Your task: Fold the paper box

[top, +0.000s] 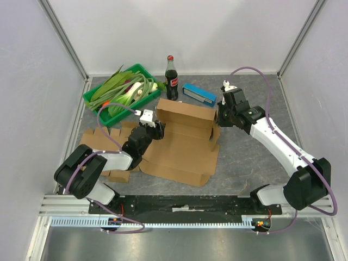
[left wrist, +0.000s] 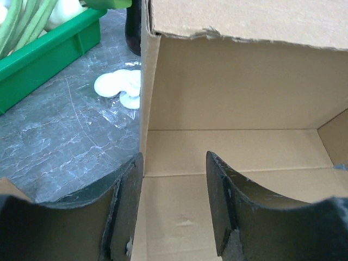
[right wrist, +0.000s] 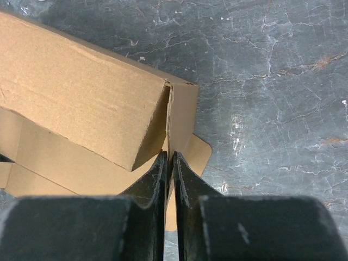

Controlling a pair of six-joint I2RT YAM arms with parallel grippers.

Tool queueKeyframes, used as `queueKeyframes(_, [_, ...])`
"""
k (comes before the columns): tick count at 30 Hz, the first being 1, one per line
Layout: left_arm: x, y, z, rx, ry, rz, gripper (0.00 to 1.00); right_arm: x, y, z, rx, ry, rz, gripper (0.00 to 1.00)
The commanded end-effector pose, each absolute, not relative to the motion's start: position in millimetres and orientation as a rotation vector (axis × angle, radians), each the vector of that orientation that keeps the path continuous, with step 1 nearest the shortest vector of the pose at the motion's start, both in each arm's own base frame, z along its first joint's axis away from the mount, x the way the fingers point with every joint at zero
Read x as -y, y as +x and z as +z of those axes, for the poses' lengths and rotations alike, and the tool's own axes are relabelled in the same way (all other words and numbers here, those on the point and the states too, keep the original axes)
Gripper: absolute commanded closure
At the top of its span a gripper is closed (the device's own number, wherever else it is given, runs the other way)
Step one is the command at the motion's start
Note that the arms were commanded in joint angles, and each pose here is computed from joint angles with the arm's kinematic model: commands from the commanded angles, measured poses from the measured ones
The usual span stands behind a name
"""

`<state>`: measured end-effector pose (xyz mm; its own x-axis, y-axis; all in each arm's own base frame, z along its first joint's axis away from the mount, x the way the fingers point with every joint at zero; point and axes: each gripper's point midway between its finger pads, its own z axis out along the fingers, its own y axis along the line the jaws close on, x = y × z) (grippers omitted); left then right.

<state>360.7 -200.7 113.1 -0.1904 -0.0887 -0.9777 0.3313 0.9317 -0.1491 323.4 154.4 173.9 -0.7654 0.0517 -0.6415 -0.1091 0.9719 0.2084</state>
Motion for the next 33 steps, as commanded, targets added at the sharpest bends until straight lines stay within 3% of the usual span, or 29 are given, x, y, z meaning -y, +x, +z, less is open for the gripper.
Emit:
queueKeyframes(1, [201, 354, 143, -1.619, 0.205, -0.420, 0.40, -158, 320, 179, -2.410, -0.077, 0.334, 0.87])
queueKeyframes(11, [206, 399, 141, -1.640, 0.204, -0.305, 0.39, -158, 317, 181, -2.409, -0.084, 0.344, 0.87])
queueKeyframes(15, [206, 414, 141, -1.636, 0.205, -0.271, 0.53, -161, 315, 182, -2.407, -0.110, 0.365, 0.85])
queueKeyframes(16, [205, 416, 138, -1.650, 0.207, -0.259, 0.61, -161, 314, 180, -2.412, -0.115, 0.360, 0.84])
queueKeyframes(19, [205, 419, 137, -1.657, 0.206, -0.245, 0.77, -165, 312, 181, -2.410, -0.155, 0.390, 0.76])
queueKeyframes(22, [204, 414, 135, -1.673, 0.212, -0.233, 0.90, -164, 309, 186, -2.393, -0.177, 0.417, 0.61])
queueKeyframes(27, [198, 396, 133, -1.696, 0.205, -0.190, 0.97, -163, 296, 195, -2.344, -0.223, 0.567, 0.42])
queueKeyframes(33, [200, 376, 122, -1.745, 0.195, -0.192, 0.98, -172, 282, 199, -2.248, -0.324, 0.685, 0.35])
